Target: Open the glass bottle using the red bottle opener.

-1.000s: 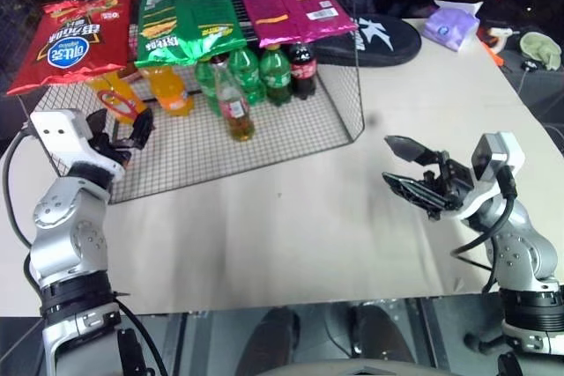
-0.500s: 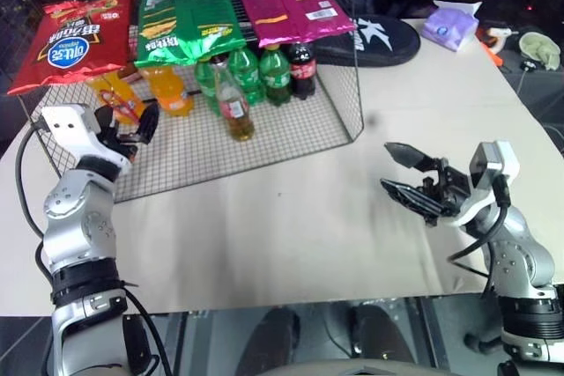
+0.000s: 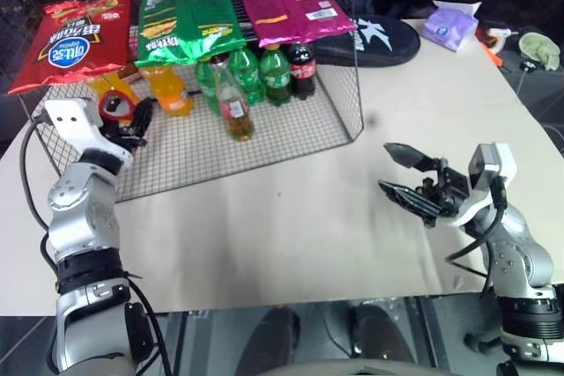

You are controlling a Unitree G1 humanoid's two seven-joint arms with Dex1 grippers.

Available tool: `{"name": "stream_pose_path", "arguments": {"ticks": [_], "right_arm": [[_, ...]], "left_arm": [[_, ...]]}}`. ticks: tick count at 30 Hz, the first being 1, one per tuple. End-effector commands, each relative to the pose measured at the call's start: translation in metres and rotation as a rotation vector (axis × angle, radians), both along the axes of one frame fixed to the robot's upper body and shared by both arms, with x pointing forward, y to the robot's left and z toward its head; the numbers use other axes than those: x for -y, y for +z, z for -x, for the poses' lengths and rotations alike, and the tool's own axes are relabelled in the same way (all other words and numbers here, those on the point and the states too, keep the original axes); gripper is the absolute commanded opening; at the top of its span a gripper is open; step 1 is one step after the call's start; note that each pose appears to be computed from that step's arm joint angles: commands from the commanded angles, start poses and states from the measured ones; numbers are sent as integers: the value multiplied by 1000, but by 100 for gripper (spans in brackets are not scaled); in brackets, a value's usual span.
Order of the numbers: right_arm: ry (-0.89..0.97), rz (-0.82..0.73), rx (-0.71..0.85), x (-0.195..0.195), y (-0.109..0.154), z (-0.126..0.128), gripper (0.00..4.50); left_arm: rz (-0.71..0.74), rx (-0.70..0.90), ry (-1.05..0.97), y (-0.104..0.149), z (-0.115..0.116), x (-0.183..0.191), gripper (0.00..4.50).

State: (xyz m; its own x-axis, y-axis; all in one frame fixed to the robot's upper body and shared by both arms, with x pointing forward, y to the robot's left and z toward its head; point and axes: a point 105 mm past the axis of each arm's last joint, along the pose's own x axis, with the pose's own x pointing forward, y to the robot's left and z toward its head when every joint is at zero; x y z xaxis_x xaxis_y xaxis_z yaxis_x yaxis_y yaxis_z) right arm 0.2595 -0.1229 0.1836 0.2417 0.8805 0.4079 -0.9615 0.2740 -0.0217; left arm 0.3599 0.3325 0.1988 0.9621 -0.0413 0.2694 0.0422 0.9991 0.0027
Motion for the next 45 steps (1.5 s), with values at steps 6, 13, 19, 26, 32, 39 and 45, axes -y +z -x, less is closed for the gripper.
{"name": "stream_pose_path", "arguments": {"ticks": [6, 13, 19, 26, 32, 39, 45], "right_arm": [[-13, -8, 39, 0, 3, 2, 393], [-24, -11, 37, 0, 0, 1, 393], [-30, -10, 34, 0, -3, 1, 393], [-38, -5, 35, -1, -6, 1, 393], [-45, 0, 33, -1, -8, 2, 393], [-51, 1, 39, -2, -8, 1, 393], [-58, 4, 41, -1, -8, 1, 393]], "left_arm": [[9, 66, -17, 13, 5, 0, 85], [106, 122, -152, 20, 17, 12, 85], [228, 179, -214, 29, 25, 10, 85], [297, 171, -330, 28, 32, 20, 85], [325, 178, -335, 27, 35, 19, 85], [335, 167, -331, 26, 32, 19, 5], [345, 162, -372, 26, 33, 27, 5]]}}
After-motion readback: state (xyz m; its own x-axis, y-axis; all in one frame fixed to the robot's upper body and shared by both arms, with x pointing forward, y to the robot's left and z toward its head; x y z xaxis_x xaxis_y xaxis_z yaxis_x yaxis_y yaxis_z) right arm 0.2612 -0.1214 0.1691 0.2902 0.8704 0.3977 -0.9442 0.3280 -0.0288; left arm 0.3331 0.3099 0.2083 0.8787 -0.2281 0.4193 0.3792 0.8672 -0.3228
